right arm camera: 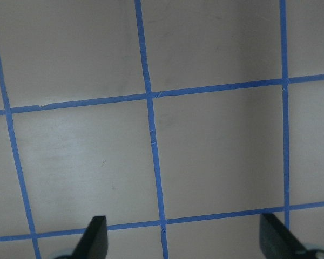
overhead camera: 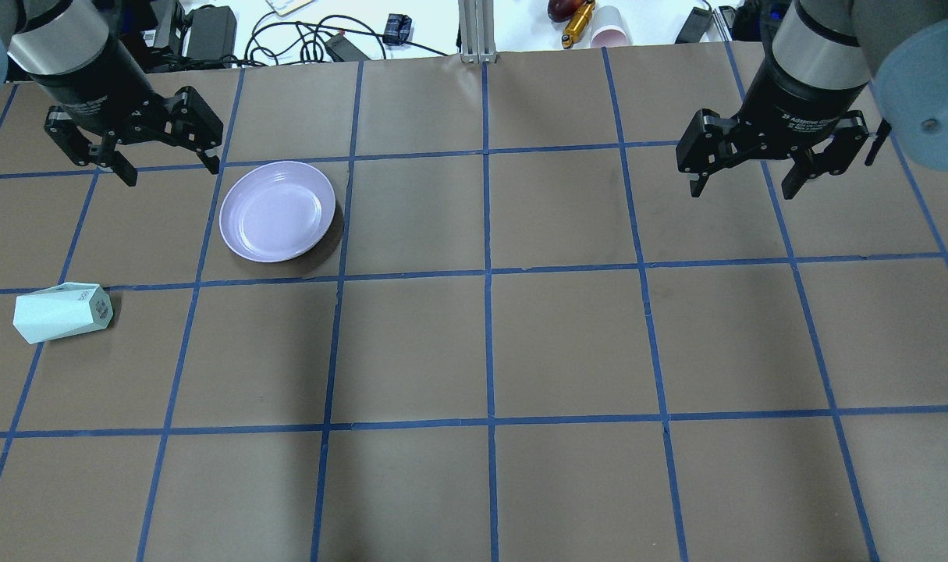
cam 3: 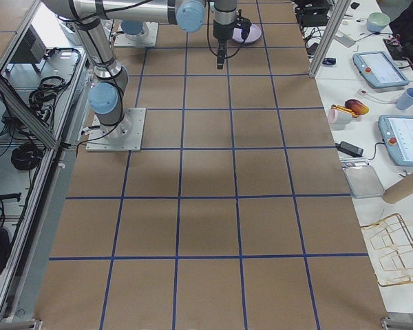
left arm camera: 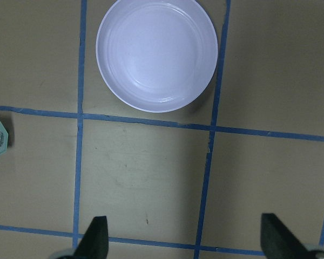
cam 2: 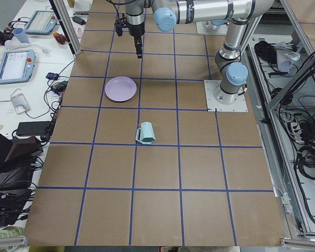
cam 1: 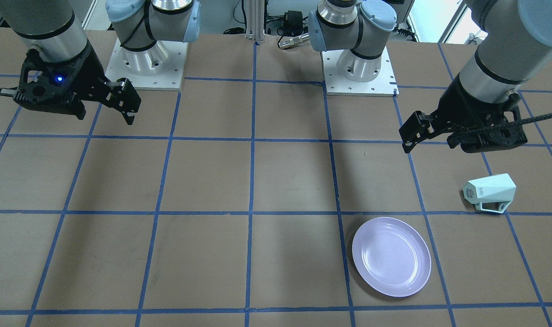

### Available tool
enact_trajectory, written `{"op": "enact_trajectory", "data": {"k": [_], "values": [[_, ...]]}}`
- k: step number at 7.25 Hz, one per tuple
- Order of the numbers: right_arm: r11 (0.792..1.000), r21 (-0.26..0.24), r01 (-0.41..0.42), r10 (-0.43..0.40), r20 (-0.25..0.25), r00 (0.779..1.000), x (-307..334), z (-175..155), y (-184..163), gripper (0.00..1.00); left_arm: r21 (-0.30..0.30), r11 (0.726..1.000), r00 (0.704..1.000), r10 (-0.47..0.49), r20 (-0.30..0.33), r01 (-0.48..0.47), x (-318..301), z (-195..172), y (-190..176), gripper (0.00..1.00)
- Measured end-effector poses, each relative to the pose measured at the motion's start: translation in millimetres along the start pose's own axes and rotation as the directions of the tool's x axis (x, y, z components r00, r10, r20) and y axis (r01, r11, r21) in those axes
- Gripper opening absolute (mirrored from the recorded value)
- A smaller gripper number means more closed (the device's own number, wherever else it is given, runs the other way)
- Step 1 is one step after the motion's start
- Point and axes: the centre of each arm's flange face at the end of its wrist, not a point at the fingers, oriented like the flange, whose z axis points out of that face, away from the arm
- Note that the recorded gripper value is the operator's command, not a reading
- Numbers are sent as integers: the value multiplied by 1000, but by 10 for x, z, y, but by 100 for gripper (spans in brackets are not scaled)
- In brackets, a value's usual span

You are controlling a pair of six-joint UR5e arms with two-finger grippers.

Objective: Flip cup and place on plate
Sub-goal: 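Move the left gripper away from the plate toward the mint-green cup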

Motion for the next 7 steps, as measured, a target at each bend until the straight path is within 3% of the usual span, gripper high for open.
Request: {"op": "enact_trajectory", "data": {"k": [4, 7], "values": [[1000, 0, 0, 0, 0, 1000, 0, 0, 0, 100, -10, 990, 990, -142, -14, 142, -1054, 44, -116, 100], [1000, 0, 0, 0, 0, 1000, 0, 0, 0, 100, -8, 999, 999, -50, -23, 49, -1626, 165, -190, 100]]}}
